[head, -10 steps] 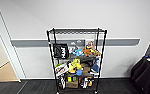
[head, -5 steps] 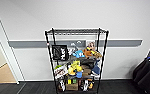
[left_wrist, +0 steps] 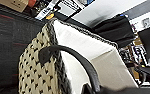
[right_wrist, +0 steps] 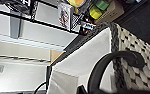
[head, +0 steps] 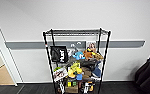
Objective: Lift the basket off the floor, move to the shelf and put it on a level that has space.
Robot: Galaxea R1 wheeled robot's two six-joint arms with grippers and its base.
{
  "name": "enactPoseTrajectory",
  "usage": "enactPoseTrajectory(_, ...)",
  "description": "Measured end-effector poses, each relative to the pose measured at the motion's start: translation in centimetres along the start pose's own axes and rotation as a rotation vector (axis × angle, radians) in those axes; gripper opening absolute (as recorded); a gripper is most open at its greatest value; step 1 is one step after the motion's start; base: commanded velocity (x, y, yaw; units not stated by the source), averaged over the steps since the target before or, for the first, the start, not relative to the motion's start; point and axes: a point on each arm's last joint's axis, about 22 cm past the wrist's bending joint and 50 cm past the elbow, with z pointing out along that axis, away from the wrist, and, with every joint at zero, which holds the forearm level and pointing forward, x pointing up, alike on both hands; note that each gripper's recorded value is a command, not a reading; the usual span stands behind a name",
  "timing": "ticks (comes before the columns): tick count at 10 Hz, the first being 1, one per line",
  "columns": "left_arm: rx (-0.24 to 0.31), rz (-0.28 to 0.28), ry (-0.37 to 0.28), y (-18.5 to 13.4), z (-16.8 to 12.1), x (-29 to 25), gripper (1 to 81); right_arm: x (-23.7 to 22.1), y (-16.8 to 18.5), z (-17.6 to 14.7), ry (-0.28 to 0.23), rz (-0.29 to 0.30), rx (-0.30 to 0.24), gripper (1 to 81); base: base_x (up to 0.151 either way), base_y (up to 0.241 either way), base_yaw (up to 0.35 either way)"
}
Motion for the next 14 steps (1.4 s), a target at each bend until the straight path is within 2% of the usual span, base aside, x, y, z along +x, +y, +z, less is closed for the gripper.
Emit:
enactPoseTrajectory(2,0.001,-0.013,-0.001,-0.2,-0.2,-0.8,1.0,-0.5,0.1,-0.6,-0.004,-0.011,0.0,1.0,0.116,0.0,0.0)
enactPoseTrajectory(4,-0.007,-0.016,-0.005,0.2,-0.2,-1.1,1.0,-1.8,0.6,-1.2,-0.014,0.002,-0.006,1.0,0.116,0.0,0.0)
enactPoseTrajectory(8,-0.011,-0.029,0.007,0.2,-0.4,-2.1,1.0,-2.0,-0.2,-1.6,-0.002,-0.005,0.013,1.0,0.115,0.0,0.0)
enactPoseTrajectory(10,-0.015,-0.009,0.033,0.6,-0.7,-1.8,1.0,-2.0,-0.7,-1.9,0.006,-0.017,0.02,1.0,0.121,0.0,0.0)
enactPoseTrajectory(12,-0.026,0.036,0.072,2.1,-1.6,-0.9,1.0,-1.4,-2.3,-2.5,0.033,-0.062,0.045,1.0,0.13,0.0,0.0)
enactPoseTrajectory(14,-0.029,0.048,0.082,2.5,-1.9,-1.1,1.0,-1.7,-2.9,-2.9,0.036,-0.077,0.055,1.0,0.133,0.0,0.0)
